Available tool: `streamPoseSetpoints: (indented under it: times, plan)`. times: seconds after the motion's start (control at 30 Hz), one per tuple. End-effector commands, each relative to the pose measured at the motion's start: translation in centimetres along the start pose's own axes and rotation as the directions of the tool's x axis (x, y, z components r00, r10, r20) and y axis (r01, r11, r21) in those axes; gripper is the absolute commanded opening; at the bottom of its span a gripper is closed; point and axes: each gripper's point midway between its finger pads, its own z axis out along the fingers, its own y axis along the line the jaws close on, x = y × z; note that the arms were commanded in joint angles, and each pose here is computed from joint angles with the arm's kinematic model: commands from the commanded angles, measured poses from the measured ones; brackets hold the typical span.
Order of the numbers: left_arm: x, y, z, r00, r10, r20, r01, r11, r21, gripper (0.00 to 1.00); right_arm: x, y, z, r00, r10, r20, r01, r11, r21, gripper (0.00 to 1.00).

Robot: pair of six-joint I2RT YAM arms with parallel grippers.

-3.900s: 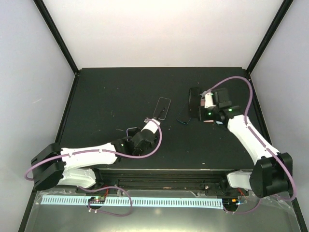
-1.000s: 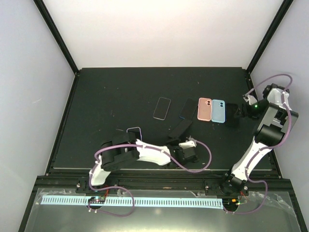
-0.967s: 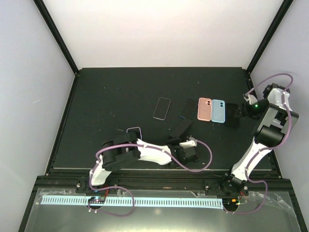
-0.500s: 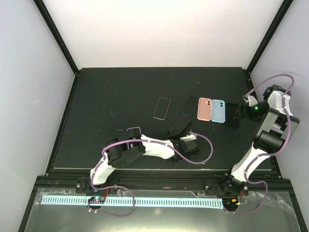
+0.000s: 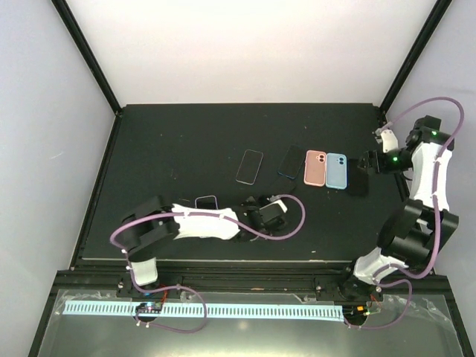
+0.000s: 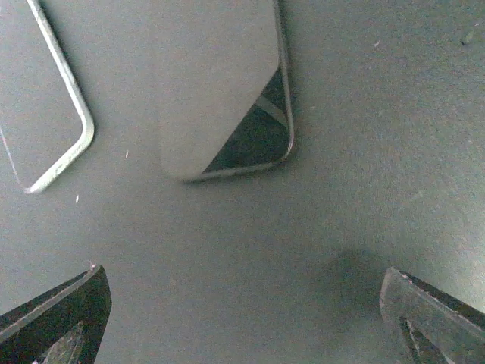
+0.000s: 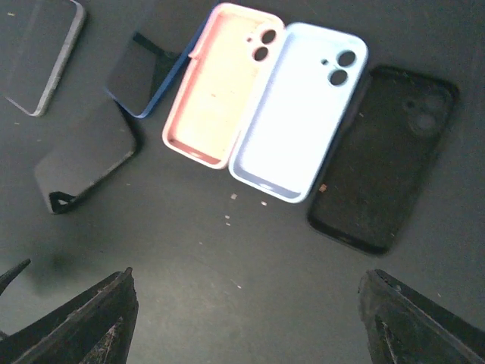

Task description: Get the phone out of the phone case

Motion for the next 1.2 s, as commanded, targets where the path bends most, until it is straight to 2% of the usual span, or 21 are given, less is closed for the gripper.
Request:
streamPoseSetpoints:
  times: [0.0, 0.1, 0.2, 0.27, 0.3, 0.37, 0.57, 0.87, 1.17]
  plan:
    - [2.3, 1.2, -2.6, 0.978, -0.194, -0.075, 0.201, 0.975, 0.097, 0.99, -1.3, 4.5, -0.8, 0.993, -0.078, 0.090, 0.084, 0.995, -0.054, 0.81]
    - [5.2, 3.8, -3.0, 0.927, -0.349, -0.138, 0.358, 0.933, 0.044, 0.99, -1.4, 8.6, 0.5, 0.977, -0.170, 0.127, 0.179, 0.982, -0.066, 0.81]
    - [8.6, 7.2, -3.8, 0.837, -0.518, -0.179, 0.512, 0.855, -0.080, 0.99, -1.5, 12.9, 1.9, 0.949, -0.251, 0.188, 0.273, 0.956, -0.103, 0.81]
    - [10.8, 9.3, -4.4, 0.772, -0.608, -0.186, 0.587, 0.794, -0.162, 0.99, -1.8, 15.0, 2.3, 0.930, -0.244, 0.274, 0.295, 0.941, -0.163, 0.83]
    - [11.7, 9.9, -4.7, 0.741, -0.644, -0.192, 0.618, 0.765, -0.182, 0.99, -2.3, 15.5, 2.4, 0.913, -0.234, 0.334, 0.306, 0.935, -0.180, 0.84]
    - [13.6, 11.0, -5.0, 0.670, -0.713, -0.204, 0.681, 0.701, -0.212, 0.99, -2.2, 16.0, 3.1, 0.904, -0.192, 0.383, 0.292, 0.930, -0.223, 0.99]
    - [15.8, 12.0, -4.5, 0.537, -0.813, -0.227, 0.800, 0.575, -0.168, 0.99, -0.9, 15.7, 3.9, 0.915, -0.214, 0.342, 0.296, 0.932, -0.208, 1.00]
    - [15.3, 12.0, -1.4, 0.470, -0.825, -0.315, 0.855, 0.514, -0.071, 0.99, -0.8, 15.1, 3.6, 0.909, -0.236, 0.343, 0.300, 0.943, -0.146, 1.00]
    - [12.4, 13.0, 0.4, 0.479, -0.812, -0.332, 0.855, 0.518, -0.032, 0.99, -0.5, 14.9, 4.1, 0.923, -0.233, 0.305, 0.291, 0.943, -0.159, 1.00]
